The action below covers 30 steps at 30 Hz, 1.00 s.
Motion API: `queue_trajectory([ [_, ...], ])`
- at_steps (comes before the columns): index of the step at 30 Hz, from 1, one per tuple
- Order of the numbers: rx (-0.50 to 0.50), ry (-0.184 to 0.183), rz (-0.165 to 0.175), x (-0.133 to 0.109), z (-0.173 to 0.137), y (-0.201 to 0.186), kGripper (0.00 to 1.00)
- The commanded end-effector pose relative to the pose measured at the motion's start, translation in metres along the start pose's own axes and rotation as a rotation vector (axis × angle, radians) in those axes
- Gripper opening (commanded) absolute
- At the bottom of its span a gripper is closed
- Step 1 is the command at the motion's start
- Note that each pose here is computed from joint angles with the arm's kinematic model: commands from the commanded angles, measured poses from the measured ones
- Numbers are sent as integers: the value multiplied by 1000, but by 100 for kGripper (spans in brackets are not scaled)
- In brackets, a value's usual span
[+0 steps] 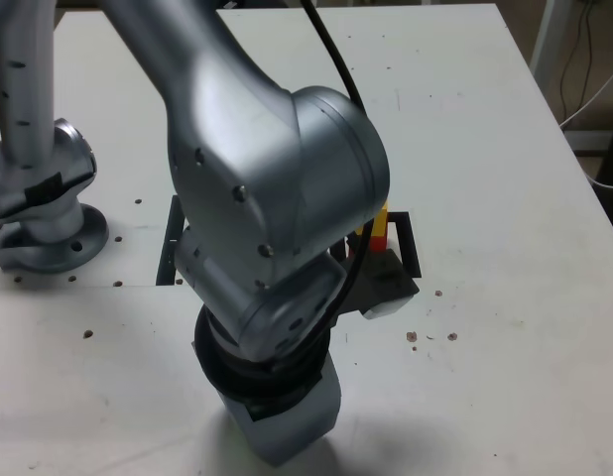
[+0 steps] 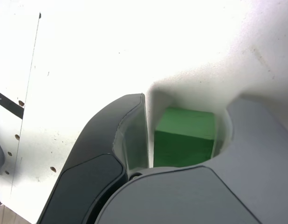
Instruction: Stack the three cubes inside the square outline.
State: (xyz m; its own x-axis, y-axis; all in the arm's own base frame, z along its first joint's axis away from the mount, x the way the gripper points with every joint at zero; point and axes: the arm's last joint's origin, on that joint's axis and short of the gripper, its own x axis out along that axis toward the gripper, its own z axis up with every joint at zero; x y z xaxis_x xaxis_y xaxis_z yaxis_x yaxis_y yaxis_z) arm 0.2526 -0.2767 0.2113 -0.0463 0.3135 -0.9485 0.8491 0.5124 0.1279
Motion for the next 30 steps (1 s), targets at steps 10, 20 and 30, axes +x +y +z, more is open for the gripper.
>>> queue_trajectory([
  [10, -1, 3, -7, -5, 0, 0, 36],
  [20, -24, -13, -23, -34, -7, 8, 36],
  [30, -163, -18, -65, -62, -34, 40, 36],
])
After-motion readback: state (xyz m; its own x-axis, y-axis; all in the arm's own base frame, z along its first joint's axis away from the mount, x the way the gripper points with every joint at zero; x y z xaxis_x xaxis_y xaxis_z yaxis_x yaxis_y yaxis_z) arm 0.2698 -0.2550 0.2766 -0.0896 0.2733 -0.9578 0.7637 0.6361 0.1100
